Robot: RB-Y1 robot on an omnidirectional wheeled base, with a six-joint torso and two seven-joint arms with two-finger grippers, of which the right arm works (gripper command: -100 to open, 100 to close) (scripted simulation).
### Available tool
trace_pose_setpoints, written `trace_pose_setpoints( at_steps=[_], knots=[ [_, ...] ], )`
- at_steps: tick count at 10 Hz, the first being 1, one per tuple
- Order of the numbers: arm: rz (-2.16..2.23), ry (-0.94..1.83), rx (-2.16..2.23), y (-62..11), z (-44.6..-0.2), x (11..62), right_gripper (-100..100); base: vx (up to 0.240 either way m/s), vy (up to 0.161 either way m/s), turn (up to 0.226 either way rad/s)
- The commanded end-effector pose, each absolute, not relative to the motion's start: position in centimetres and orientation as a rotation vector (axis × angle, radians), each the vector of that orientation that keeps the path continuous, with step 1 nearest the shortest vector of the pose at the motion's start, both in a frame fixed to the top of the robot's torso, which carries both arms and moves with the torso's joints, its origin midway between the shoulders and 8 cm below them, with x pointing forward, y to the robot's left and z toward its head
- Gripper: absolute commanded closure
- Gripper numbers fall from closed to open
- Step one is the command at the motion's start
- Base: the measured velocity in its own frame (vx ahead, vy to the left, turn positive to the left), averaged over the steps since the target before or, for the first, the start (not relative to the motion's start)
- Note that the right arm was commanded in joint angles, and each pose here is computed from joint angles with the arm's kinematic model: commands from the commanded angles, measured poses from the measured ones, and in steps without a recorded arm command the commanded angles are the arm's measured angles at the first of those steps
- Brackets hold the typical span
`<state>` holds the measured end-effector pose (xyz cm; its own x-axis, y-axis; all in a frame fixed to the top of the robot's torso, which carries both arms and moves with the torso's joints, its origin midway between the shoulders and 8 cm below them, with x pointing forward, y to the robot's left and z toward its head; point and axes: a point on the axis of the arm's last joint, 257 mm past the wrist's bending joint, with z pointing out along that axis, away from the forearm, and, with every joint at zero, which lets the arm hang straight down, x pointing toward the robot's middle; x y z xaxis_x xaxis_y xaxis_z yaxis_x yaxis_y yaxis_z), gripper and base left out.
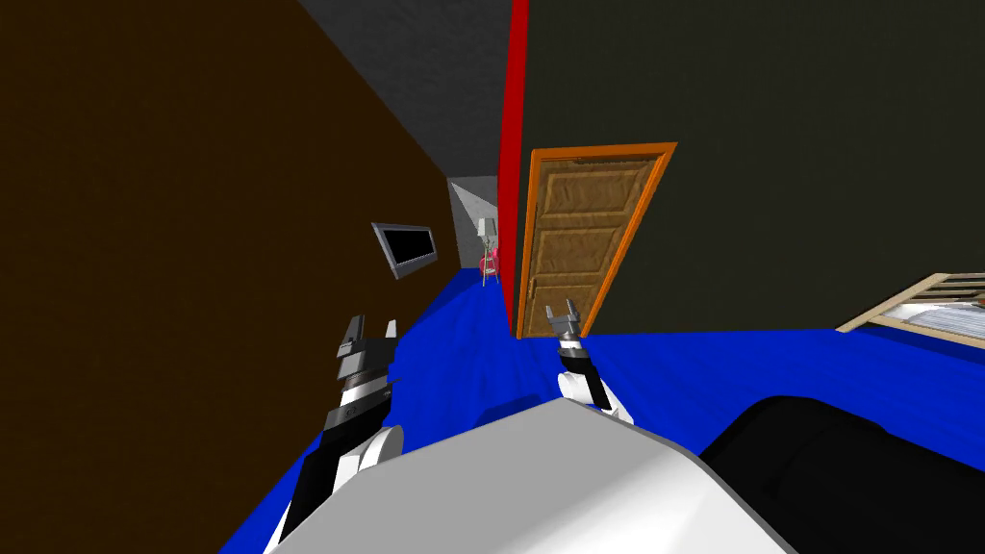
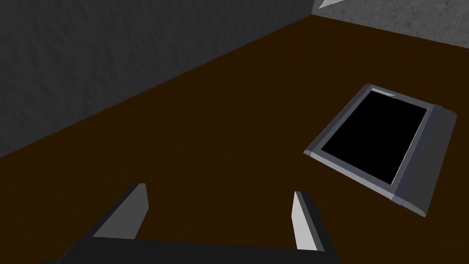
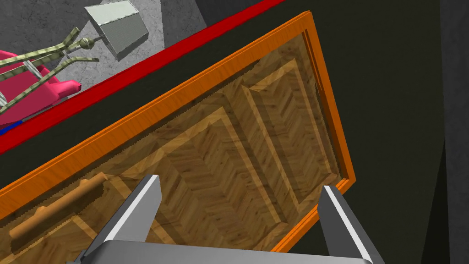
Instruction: Pull the door open
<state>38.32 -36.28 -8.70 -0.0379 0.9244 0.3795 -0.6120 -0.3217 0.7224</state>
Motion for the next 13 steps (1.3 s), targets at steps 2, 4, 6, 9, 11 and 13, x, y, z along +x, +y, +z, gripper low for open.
trace_pose_setpoints(
  at_steps=[2,4,6,9,11,13],
  knots=[
    [1.663,0.415,1.043,-37.2,-10.3,38.7,-100,0.038,-0.057,0.087],
    [1.68,0.379,1.103,-38.8,-12.1,38.9,-100,0.043,-0.07,0.227],
    [1.694,0.338,1.161,-40.4,-13.9,39.0,-100,0.049,-0.103,0.191],
    [1.705,0.291,1.219,-42.0,-15.7,38.9,-100,0.029,-0.092,0.164],
    [1.713,0.239,1.274,-43.7,-17.5,38.7,-100,0.042,-0.06,0.181],
    [1.719,0.182,1.327,-45.4,-19.2,38.4,-100,0.035,-0.115,0.21]
  ],
)
